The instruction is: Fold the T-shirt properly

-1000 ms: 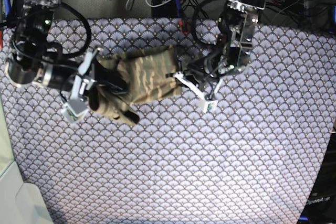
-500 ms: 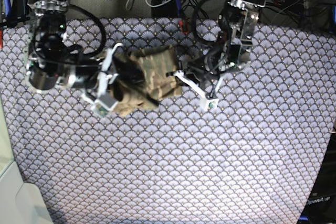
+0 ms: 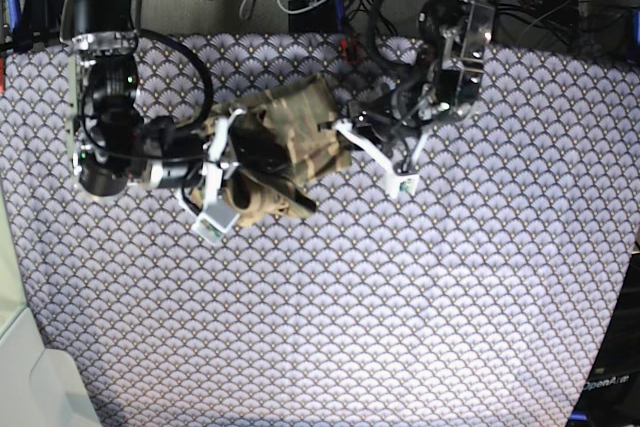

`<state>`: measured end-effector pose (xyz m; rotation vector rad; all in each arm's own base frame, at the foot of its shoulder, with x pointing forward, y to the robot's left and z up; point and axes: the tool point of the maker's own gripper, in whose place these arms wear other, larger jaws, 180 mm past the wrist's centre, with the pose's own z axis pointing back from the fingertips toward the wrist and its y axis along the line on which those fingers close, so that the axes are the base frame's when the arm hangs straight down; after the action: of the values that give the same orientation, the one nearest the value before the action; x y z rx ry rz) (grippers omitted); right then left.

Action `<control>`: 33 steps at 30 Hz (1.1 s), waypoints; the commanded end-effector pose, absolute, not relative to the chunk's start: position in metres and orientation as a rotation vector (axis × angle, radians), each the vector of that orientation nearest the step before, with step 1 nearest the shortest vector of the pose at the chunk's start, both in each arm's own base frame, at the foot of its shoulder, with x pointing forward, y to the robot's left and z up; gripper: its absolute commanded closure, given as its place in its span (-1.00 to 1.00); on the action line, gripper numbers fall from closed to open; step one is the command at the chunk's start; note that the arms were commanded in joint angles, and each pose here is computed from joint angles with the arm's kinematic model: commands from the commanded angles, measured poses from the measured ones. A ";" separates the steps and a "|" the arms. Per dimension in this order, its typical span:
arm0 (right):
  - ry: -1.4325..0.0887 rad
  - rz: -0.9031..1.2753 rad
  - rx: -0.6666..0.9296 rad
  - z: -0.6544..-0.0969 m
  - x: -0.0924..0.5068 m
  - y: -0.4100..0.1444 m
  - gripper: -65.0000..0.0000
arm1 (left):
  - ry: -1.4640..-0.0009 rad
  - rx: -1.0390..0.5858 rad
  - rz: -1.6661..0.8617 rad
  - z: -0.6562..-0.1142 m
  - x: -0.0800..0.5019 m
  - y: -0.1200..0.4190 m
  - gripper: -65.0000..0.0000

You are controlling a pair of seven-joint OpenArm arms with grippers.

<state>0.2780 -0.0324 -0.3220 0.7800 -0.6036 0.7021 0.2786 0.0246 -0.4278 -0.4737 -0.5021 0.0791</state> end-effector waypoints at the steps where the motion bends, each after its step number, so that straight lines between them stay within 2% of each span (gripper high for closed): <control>1: -0.650 0.704 0.805 -0.310 0.286 -0.030 0.97 | -0.522 -0.468 0.074 -0.420 0.283 0.027 0.99; 10: -0.637 0.771 0.868 -0.313 0.276 0.005 0.97 | -0.559 -0.479 0.068 -0.408 0.290 0.025 0.99; 15: -0.606 0.820 0.832 -0.325 0.268 0.026 0.97 | -0.555 -0.480 0.070 -0.409 0.290 0.024 0.99; 23: -0.586 0.832 0.733 -0.340 0.270 0.029 0.96 | -0.558 -0.476 0.067 -0.408 0.289 0.026 0.99; 26: -0.584 0.833 0.724 -0.342 0.271 0.028 0.78 | -0.558 -0.476 0.067 -0.408 0.289 0.026 0.99; 31: -0.579 0.835 0.721 -0.343 0.270 0.027 0.23 | -0.556 -0.476 0.067 -0.409 0.288 0.026 0.99; 33: -0.581 0.838 0.720 -0.341 0.270 0.027 0.07 | -0.555 -0.476 0.067 -0.409 0.288 0.026 0.99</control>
<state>0.2613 0.0184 -0.3595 0.6841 -0.5145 0.8304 0.2781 0.0270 -0.4200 -0.4653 -0.5143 0.0659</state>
